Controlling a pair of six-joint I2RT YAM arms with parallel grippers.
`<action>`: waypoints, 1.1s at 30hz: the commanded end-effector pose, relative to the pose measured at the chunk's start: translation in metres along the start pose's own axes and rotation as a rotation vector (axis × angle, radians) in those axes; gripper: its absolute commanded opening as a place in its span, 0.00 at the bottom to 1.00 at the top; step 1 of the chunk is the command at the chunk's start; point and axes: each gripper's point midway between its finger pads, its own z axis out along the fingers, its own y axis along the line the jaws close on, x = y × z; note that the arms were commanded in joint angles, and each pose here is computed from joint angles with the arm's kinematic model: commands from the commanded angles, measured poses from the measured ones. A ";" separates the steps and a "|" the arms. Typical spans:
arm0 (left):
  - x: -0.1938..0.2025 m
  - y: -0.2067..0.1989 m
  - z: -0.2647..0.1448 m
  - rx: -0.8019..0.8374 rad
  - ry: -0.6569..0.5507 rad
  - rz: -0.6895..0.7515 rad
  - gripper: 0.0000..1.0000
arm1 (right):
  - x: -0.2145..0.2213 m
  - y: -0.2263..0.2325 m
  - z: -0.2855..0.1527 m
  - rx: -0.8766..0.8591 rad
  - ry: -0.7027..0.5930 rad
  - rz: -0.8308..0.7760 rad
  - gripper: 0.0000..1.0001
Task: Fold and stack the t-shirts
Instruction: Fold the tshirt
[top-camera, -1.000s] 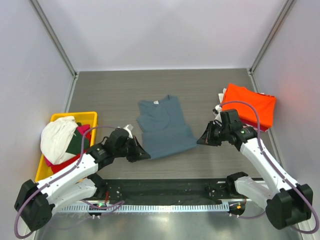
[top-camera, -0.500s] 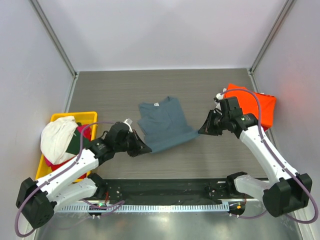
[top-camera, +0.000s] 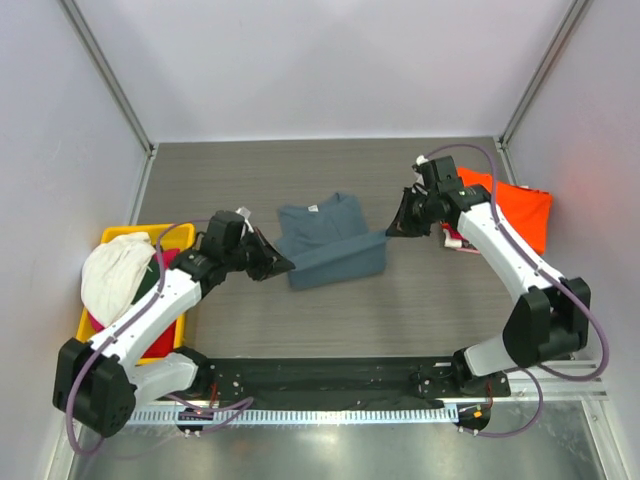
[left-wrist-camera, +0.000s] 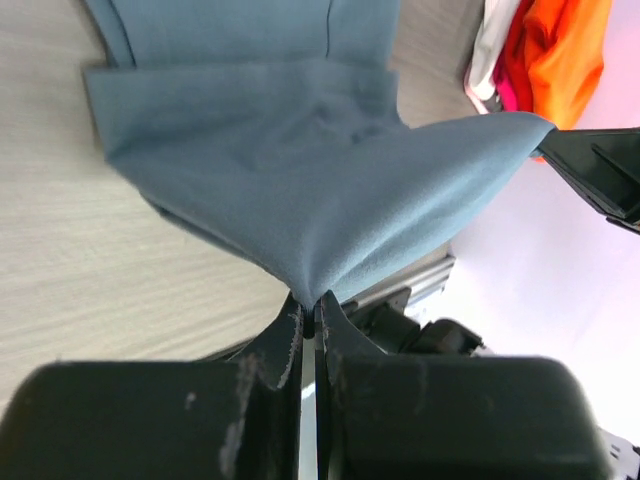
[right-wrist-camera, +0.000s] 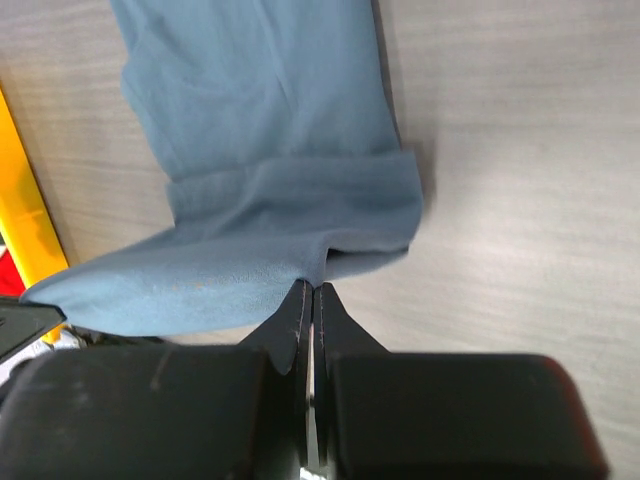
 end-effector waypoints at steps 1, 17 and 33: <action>-0.019 -0.014 -0.004 0.016 -0.016 0.059 0.00 | -0.046 0.007 0.005 0.017 -0.117 -0.043 0.01; -0.086 -0.031 0.023 0.036 -0.018 0.041 0.00 | -0.115 0.030 0.046 -0.013 -0.134 -0.043 0.01; -0.165 -0.024 0.071 0.013 -0.030 0.006 0.00 | -0.173 0.035 0.120 -0.090 -0.093 0.016 0.02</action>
